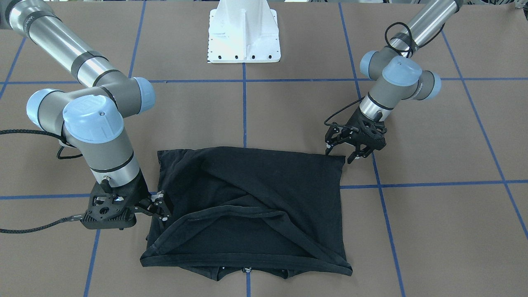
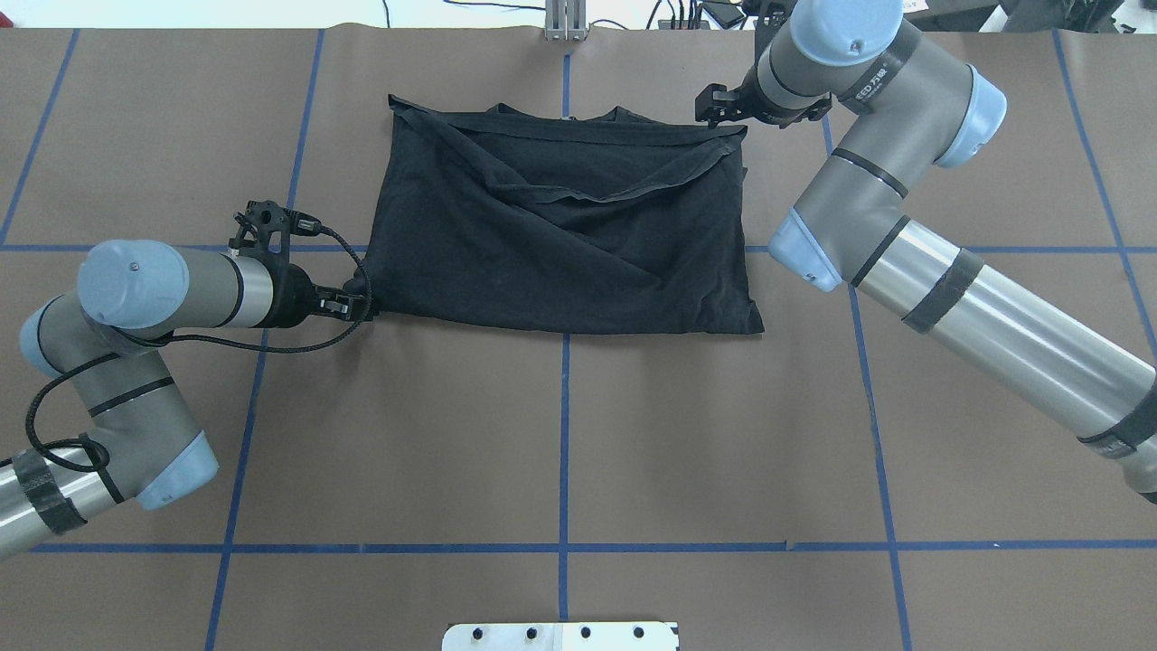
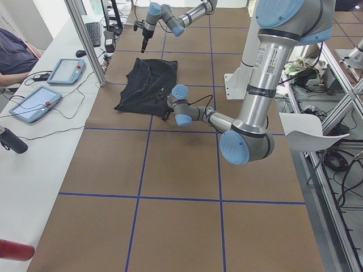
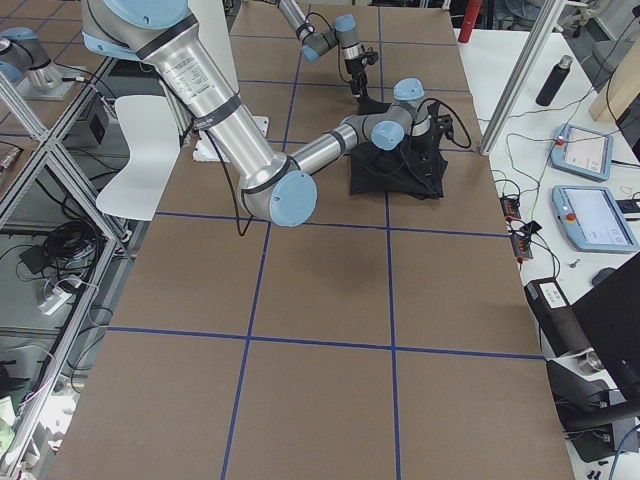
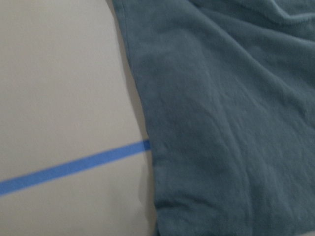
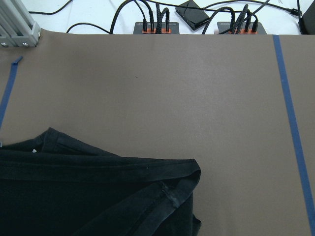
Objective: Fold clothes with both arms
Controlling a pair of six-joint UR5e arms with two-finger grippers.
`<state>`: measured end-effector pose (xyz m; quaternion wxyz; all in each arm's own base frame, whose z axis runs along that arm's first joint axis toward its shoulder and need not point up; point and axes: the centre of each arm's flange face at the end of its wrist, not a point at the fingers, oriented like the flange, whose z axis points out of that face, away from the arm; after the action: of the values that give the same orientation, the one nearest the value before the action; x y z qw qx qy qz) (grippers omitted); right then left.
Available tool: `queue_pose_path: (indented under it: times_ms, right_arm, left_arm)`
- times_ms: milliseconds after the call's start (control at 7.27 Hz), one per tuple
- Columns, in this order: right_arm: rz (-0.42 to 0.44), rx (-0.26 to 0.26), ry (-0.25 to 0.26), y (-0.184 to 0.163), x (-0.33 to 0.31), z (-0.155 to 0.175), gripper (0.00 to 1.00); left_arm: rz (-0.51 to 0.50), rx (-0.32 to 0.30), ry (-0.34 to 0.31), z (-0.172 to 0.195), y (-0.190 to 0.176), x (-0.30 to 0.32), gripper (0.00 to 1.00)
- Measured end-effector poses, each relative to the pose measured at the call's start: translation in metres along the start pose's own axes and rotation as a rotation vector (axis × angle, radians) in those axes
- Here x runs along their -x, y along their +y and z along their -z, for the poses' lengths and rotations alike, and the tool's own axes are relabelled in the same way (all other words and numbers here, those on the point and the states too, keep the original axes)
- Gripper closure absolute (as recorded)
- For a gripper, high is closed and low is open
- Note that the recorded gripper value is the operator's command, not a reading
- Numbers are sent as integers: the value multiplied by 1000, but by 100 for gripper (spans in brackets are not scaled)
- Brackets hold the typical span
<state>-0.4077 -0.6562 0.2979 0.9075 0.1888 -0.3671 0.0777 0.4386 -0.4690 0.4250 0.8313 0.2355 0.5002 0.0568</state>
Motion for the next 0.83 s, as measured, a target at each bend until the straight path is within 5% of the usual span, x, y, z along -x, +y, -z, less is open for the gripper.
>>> queue_pose_path:
  times_ms: [138,413,825]
  right_arm:
    - [0,0,1,0,0,0,0]
    - [-1,2,2,1,-2,-1,0]
    - [-1,2,3,2,-2,-2,0]
  left_arm:
    - [7,2,2,-1,1,-1,45]
    - [11,2,1,-1,1,-2,100]
    - [7,-13,5,5,-2,-5,100]
